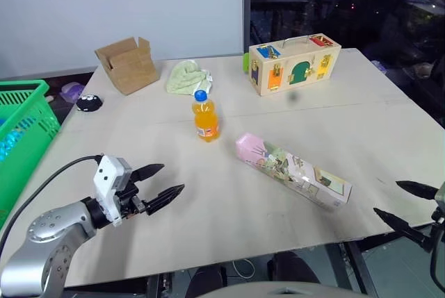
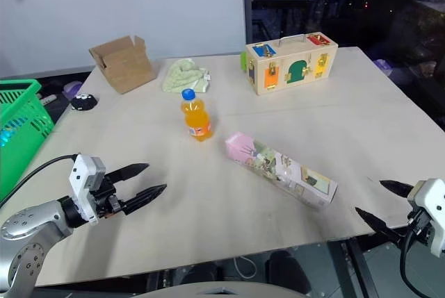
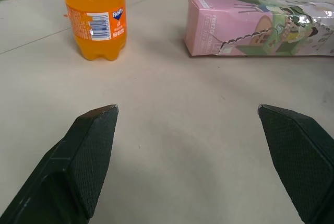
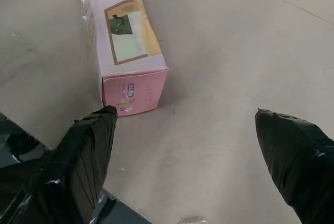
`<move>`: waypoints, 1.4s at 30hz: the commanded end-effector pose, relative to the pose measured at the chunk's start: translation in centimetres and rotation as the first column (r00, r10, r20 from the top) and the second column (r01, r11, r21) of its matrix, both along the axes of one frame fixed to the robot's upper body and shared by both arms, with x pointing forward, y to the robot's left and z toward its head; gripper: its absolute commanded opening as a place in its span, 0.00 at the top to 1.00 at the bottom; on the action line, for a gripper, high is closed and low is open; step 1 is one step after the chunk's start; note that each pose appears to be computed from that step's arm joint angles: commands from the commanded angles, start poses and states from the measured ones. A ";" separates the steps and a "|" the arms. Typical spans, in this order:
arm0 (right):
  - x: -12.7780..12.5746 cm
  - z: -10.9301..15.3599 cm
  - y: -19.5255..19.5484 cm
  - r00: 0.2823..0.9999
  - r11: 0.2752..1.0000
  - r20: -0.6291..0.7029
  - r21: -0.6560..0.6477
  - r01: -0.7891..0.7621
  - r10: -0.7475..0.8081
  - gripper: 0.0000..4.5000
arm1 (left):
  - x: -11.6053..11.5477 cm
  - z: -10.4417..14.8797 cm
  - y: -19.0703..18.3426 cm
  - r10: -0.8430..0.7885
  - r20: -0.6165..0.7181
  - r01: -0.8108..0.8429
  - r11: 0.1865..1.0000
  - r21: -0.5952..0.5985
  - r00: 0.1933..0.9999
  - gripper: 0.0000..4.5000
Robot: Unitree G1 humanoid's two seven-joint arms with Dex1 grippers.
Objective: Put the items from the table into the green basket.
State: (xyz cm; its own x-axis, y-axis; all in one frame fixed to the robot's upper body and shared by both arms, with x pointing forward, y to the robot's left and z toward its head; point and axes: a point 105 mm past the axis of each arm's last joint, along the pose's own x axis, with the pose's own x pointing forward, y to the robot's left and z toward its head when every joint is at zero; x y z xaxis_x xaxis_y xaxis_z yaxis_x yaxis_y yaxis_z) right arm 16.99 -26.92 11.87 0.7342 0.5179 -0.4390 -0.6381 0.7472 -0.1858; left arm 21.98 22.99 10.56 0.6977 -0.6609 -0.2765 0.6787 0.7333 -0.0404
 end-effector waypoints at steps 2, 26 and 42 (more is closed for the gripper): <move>2.1 2.8 2.6 0.996 0.996 0.068 0.073 -0.058 0.054 0.00 | 0.2 2.9 -3.0 -0.169 0.084 0.173 0.984 -0.048 0.982 0.00; 0.6 3.3 9.7 0.978 0.972 0.074 0.117 -0.202 0.194 0.00 | 4.6 6.3 -15.5 -0.789 0.012 0.735 0.577 0.357 0.614 0.00; -2.3 2.9 8.7 0.996 0.997 0.094 0.080 -0.021 0.013 0.00 | 11.0 2.0 -20.3 -0.812 -0.296 0.732 0.217 0.645 0.502 0.00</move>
